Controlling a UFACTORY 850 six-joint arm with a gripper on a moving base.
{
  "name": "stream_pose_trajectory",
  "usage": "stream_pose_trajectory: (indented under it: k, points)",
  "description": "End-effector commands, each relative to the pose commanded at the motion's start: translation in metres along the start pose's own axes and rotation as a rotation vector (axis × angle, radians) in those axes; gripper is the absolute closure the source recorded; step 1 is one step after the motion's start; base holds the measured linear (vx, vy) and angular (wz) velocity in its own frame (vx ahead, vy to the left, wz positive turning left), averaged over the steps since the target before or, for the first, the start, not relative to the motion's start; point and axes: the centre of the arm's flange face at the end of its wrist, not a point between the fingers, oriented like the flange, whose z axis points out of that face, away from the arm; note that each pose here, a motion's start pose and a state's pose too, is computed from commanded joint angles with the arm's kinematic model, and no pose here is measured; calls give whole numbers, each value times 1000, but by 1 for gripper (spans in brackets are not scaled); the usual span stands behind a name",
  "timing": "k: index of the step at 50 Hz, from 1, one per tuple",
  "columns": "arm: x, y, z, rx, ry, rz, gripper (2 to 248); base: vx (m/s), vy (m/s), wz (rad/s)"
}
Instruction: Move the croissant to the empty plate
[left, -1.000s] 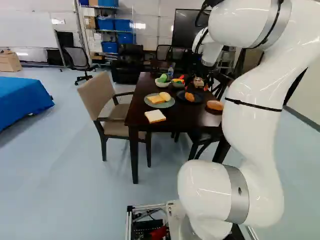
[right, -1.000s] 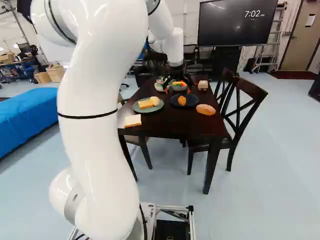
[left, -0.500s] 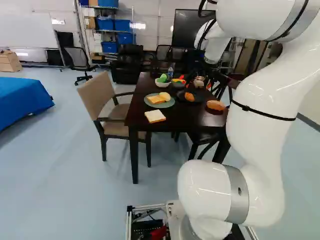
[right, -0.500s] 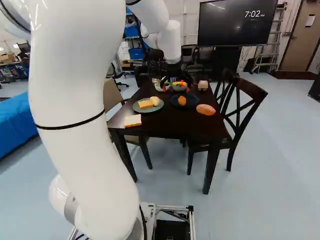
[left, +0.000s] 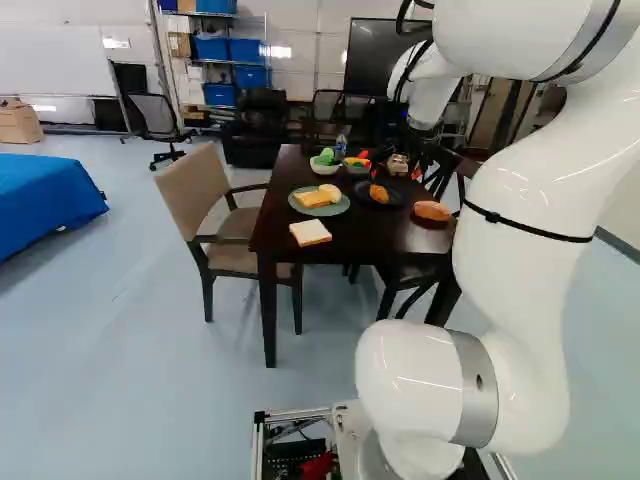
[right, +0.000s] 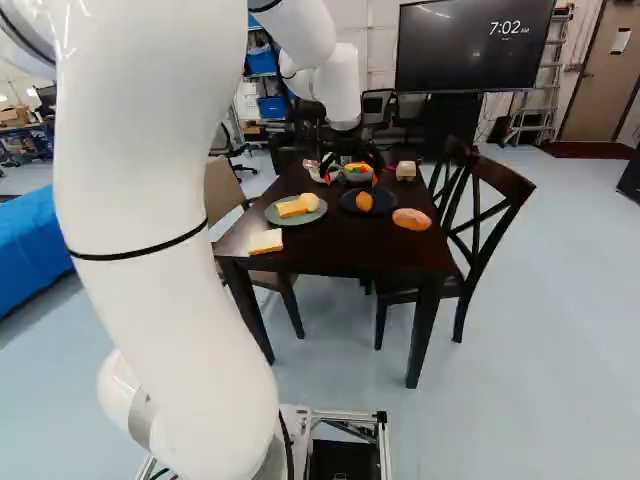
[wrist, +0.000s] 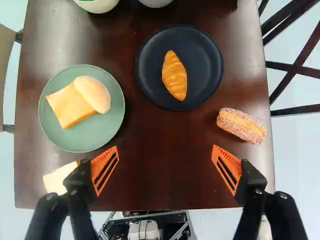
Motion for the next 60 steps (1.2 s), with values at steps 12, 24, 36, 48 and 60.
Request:
stream_pose_trajectory:
  k: [12, 24, 36, 48, 60]
  points:
    - [-7, -6, 4, -7, 21, -2, 3, 0, 0, 0]
    - [-17, -13, 9, -16, 51, -4, 3, 0, 0, 0]
    - [-30, -23, 15, -25, 89, -8, 3, 0, 0, 0]
    - [-48, -35, 23, -35, 136, -13, 3, 0, 0, 0]
    - [-69, -48, 30, -43, 193, -20, 3, 0, 0, 0]
